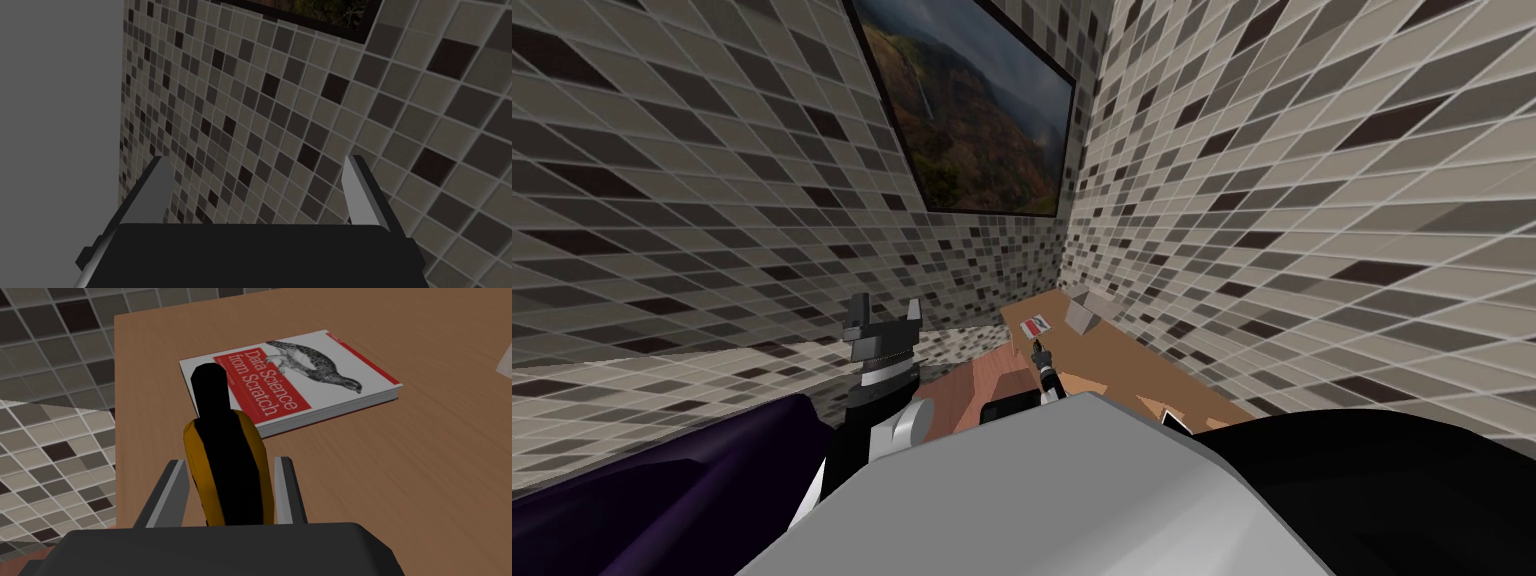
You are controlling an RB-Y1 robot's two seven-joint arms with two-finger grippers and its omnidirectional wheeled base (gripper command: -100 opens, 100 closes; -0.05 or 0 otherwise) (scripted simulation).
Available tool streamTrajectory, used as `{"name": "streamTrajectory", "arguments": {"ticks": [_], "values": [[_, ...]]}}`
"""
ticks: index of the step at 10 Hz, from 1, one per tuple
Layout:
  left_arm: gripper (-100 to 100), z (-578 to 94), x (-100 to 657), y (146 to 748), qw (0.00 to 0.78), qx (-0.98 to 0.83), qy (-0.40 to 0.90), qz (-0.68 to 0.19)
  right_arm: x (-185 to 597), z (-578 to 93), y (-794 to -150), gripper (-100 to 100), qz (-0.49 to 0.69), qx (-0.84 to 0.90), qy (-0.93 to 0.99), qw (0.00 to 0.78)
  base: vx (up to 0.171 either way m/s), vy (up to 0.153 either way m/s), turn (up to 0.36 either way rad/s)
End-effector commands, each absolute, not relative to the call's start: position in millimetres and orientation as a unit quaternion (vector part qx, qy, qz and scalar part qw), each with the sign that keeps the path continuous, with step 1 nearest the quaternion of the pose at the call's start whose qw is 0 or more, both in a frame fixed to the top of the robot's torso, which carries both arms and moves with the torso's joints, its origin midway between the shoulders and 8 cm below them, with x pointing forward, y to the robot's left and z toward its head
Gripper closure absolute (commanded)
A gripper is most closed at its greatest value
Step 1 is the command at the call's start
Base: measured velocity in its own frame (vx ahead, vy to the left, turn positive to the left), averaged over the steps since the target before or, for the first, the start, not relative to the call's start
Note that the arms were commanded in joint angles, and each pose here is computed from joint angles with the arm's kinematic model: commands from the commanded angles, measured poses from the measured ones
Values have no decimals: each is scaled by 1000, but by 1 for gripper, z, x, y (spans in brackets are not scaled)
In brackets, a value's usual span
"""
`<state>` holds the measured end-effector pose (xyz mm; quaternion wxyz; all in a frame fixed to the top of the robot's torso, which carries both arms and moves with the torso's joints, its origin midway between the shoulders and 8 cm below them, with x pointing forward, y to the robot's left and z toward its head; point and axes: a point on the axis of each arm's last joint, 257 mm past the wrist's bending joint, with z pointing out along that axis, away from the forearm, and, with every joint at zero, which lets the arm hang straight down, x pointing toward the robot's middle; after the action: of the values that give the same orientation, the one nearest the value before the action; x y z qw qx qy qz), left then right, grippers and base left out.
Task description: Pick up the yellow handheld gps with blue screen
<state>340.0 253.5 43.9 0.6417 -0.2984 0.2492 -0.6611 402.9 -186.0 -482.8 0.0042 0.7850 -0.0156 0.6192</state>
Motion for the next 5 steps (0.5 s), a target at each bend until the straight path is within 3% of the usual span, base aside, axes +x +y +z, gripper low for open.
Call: {"name": "streamTrajectory", "arguments": {"ticks": [1,3,5], "values": [[0,44,340,254,642,-298,249,-661,398,-485,-190,100,616,787,-18,5,16,44,-28],[0,44,340,253,642,-298,249,-661,368,-489,-228,100,619,784,-38,13,36,98,213],[0,44,340,254,642,-298,249,-661,369,-488,-245,100,620,783,-40,23,34,81,24]]}}
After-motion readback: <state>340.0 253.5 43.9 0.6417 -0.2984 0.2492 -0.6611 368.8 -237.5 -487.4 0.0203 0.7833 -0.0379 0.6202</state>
